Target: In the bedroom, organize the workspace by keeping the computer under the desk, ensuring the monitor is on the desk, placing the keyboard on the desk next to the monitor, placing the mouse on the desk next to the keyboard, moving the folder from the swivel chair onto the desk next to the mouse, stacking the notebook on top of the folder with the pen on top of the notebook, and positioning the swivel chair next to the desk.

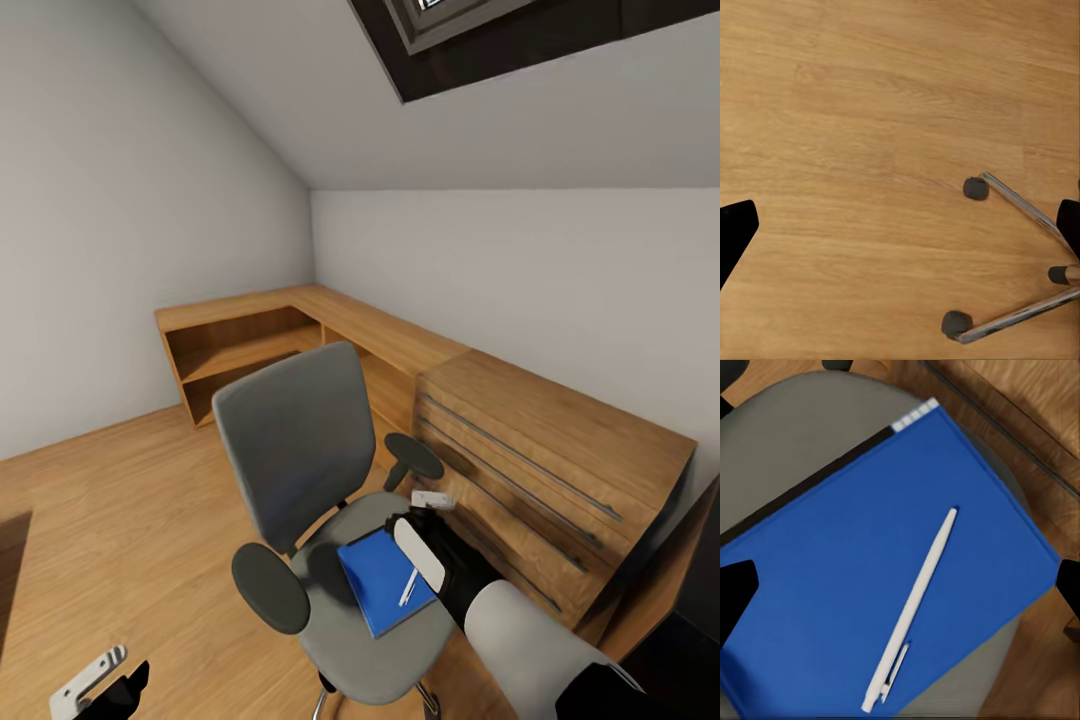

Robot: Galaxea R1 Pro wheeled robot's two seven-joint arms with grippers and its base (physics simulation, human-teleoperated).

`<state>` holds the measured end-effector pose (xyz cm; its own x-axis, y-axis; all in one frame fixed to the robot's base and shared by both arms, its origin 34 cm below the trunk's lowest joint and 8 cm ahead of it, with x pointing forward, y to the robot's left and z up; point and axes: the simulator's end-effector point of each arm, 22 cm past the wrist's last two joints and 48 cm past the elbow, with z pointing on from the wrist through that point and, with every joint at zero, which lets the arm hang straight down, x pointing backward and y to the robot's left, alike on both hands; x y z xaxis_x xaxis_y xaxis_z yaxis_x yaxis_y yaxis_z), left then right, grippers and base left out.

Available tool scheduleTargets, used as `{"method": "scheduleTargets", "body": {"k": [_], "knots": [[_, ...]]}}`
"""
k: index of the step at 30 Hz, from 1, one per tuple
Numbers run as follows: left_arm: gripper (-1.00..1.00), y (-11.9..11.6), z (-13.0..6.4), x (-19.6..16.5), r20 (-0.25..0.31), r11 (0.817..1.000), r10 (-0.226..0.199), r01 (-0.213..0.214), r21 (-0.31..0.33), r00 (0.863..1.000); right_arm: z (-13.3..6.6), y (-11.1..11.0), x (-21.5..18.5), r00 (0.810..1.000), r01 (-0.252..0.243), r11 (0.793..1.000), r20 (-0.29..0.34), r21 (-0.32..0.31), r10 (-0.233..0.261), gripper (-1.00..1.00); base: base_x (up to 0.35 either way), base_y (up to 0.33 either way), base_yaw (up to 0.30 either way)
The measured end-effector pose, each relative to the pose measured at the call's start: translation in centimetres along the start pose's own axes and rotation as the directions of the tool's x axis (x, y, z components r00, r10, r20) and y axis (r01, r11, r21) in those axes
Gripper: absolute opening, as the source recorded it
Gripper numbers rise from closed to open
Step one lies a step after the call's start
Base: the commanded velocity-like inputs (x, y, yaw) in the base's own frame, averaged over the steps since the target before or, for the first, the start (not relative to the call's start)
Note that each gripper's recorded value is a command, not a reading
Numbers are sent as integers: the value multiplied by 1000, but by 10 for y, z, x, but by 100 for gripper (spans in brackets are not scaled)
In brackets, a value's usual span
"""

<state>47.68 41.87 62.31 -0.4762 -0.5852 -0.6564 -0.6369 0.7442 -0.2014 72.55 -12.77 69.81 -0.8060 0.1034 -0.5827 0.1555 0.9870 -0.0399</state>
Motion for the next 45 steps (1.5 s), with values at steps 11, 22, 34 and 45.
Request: {"method": "scheduleTargets", "body": {"k": [11, 22, 34, 45], "knots": [[100, 5, 13, 13, 1, 1000, -1, 1, -1, 1000, 14, 13, 32, 993, -75, 996, -91, -55, 69, 100, 0, 0, 0], [100, 10, 26, 27, 0, 1000, -1, 1, -1, 1000, 27, 25, 56, 973, -178, 978, -168, -105, 159, 100, 0, 0, 0], [100, 8, 25, 30, -1, 1000, -4, 4, 0, 1000, 27, 31, 62, 969, -196, 974, -177, -116, 174, 100, 0, 0, 0], [100, -1, 22, 36, -6, 1000, -21, 21, 9, 1000, 32, 19, 71, 968, -189, 976, -186, -105, 167, 100, 0, 0, 0]]}}
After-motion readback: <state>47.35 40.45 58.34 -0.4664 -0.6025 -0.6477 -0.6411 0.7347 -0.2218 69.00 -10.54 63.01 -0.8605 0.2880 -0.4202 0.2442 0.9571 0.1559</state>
